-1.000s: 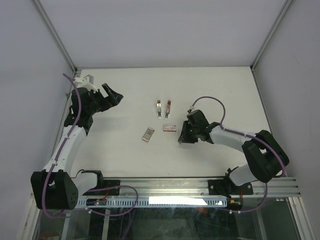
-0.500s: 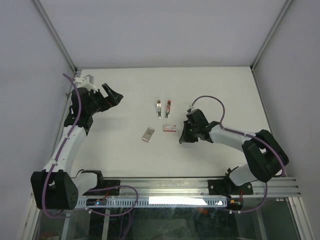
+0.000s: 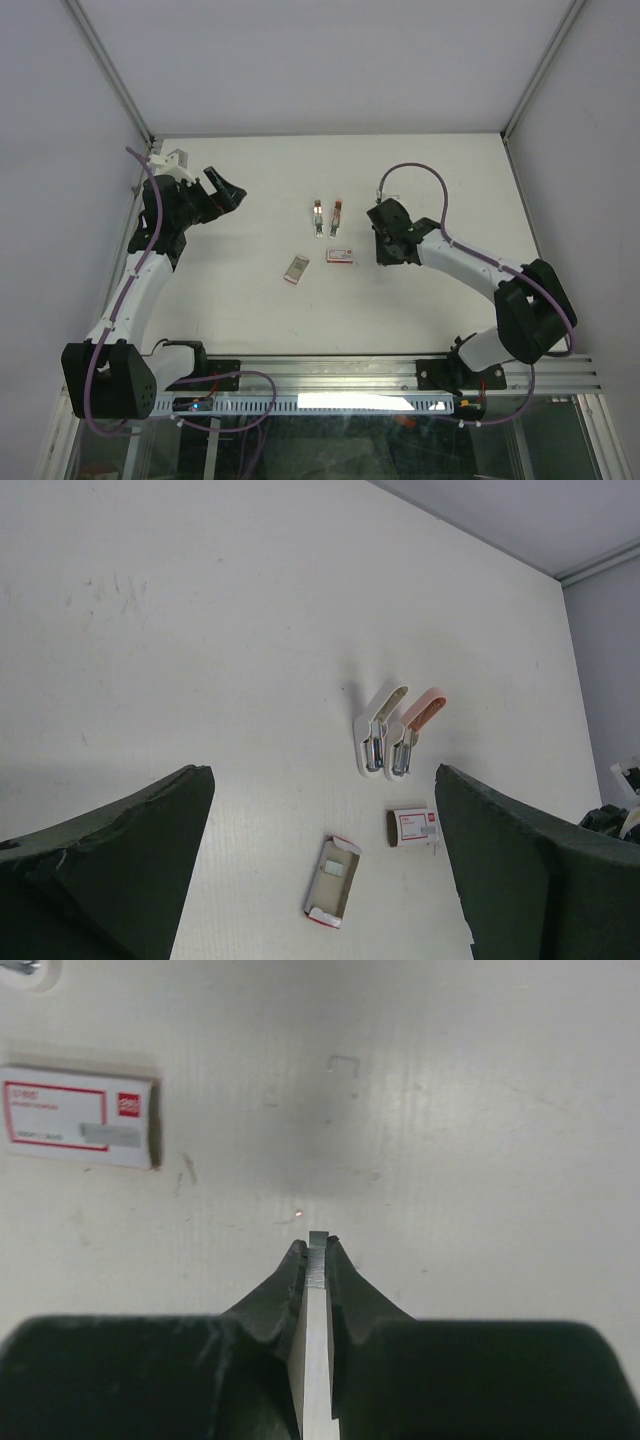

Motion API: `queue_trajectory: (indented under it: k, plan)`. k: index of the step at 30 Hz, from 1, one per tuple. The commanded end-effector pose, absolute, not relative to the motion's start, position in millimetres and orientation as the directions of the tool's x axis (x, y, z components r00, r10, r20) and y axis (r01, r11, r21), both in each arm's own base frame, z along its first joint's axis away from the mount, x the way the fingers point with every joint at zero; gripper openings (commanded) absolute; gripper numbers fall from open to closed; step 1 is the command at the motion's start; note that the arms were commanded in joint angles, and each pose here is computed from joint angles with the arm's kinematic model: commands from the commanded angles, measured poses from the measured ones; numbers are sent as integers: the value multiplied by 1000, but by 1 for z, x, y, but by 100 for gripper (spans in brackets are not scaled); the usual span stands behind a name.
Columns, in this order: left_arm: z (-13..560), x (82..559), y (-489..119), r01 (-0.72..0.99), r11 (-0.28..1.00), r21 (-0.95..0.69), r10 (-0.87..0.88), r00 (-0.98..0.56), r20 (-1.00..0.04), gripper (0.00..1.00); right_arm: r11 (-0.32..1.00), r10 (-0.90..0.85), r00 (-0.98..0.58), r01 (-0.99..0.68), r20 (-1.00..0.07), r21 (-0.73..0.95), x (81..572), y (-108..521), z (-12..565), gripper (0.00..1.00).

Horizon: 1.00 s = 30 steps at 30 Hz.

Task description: Load the staples into the stapler

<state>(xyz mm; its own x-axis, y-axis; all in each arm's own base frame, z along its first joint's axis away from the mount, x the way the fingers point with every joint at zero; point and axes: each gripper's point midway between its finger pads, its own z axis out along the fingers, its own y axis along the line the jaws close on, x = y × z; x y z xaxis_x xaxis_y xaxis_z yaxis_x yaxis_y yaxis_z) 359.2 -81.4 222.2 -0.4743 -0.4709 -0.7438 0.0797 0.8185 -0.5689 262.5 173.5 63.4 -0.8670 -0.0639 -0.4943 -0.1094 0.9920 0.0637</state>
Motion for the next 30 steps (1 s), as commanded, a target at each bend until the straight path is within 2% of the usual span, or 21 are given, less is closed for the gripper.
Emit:
queue_trajectory:
  k: [1, 11, 17, 30]
  plan:
    - [244, 360, -82, 129, 807, -577, -482, -422, -768, 97, 967, -200, -840, -87, -505, -240, 279, 128, 76, 8]
    - [242, 360, -82, 126, 806, -578, -482, -426, -765, 97, 880, -304, -827, -53, -473, -473, 307, 107, 76, 8]
    - [242, 361, -82, 126, 806, -578, -482, -427, -765, 97, 813, -362, -837, -69, -410, -578, 310, 100, 63, 7]
    - [240, 361, -83, 124, 805, -580, -482, -432, -762, 97, 743, -417, -854, -124, -309, -658, 305, 97, 35, 8]
